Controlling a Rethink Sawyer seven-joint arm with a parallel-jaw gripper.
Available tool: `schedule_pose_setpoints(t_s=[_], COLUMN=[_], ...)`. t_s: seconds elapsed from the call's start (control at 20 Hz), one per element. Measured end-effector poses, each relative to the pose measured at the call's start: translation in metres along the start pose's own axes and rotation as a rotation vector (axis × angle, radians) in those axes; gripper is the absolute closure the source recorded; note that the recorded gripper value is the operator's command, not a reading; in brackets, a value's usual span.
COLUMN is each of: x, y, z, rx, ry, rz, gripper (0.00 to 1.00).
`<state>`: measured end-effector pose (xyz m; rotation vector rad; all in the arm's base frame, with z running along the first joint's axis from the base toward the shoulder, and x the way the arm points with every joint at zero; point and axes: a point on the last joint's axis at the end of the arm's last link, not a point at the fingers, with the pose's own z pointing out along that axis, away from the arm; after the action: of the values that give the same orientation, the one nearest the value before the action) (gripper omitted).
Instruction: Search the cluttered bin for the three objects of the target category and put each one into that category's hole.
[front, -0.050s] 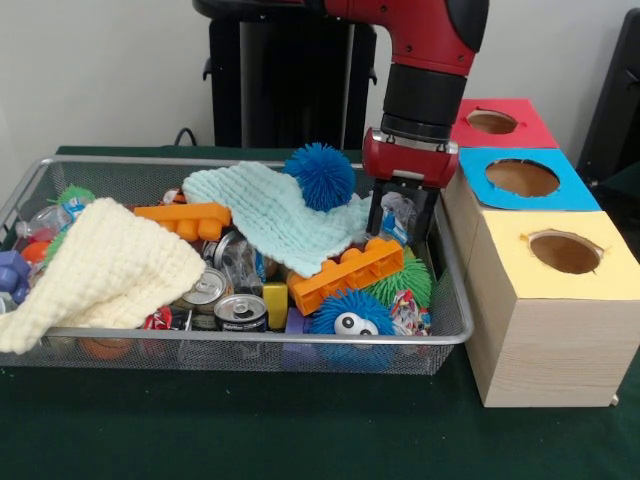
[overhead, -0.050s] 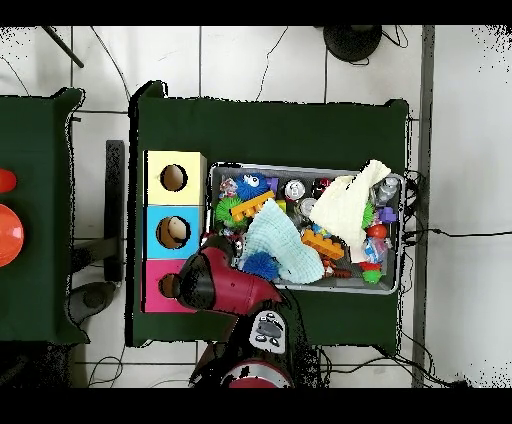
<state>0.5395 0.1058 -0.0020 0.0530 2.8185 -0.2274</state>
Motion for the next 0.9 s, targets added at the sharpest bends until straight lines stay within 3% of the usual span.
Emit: schedule_pose_setpoints(t_s=[0.5,0.9], x=[0.0071,0.0075], y=[-0.0033,-0.0071], z=[-0.0008,-0.0004], rx=[0.003,0.009], ry=[0.05,0.051], rz=[-0.001,0.001], gripper=[0.0,0.0])
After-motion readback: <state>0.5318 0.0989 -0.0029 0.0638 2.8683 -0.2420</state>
